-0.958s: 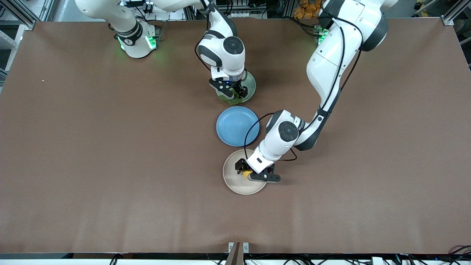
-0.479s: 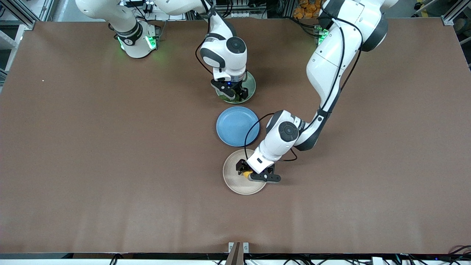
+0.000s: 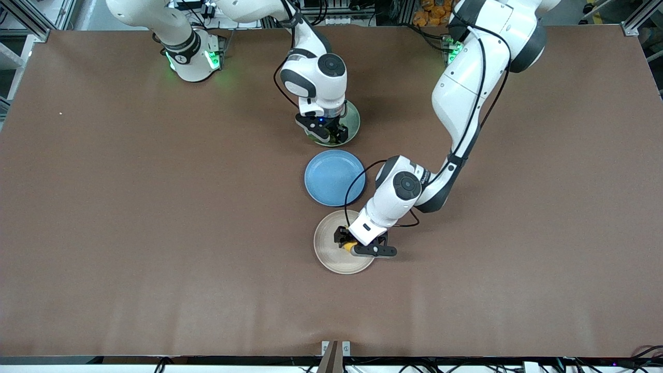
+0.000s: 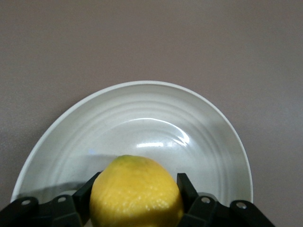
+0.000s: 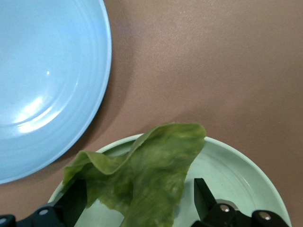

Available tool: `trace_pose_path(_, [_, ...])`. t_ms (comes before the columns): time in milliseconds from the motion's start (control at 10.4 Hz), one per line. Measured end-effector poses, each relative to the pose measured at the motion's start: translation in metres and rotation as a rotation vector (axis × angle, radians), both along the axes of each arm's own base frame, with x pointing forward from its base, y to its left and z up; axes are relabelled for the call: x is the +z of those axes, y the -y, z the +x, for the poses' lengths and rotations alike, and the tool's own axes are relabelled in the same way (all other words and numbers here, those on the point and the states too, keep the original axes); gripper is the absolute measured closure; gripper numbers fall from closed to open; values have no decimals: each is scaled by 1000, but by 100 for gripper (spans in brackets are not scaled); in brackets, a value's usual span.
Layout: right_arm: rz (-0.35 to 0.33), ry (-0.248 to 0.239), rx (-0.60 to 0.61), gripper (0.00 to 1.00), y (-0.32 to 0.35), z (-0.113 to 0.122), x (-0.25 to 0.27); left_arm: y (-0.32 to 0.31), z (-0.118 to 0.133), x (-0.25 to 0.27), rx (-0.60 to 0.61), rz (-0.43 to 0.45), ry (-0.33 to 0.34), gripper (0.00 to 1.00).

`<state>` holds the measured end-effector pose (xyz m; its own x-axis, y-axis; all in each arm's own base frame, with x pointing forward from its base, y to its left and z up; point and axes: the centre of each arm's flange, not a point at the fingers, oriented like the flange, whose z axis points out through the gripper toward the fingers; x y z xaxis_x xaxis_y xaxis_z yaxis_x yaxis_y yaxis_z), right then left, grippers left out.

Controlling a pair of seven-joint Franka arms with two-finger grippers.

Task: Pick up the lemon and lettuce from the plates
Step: 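Close the left gripper on the lemon while the right gripper grips the lettuce, then lift the lemon with the left gripper while the right gripper lifts the lettuce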

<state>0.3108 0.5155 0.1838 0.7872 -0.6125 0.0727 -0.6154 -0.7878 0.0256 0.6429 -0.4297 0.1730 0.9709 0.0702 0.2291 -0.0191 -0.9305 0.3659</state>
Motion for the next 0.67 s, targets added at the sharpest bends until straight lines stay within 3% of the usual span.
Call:
trace_pose_path(96, [0,1,-1,2,0,1,0,0,0,0,1,2,-8,33])
trace_pose_path(671, [-5,14,-2,86,-1,6,6,-9,9,38,19,53,-126,33])
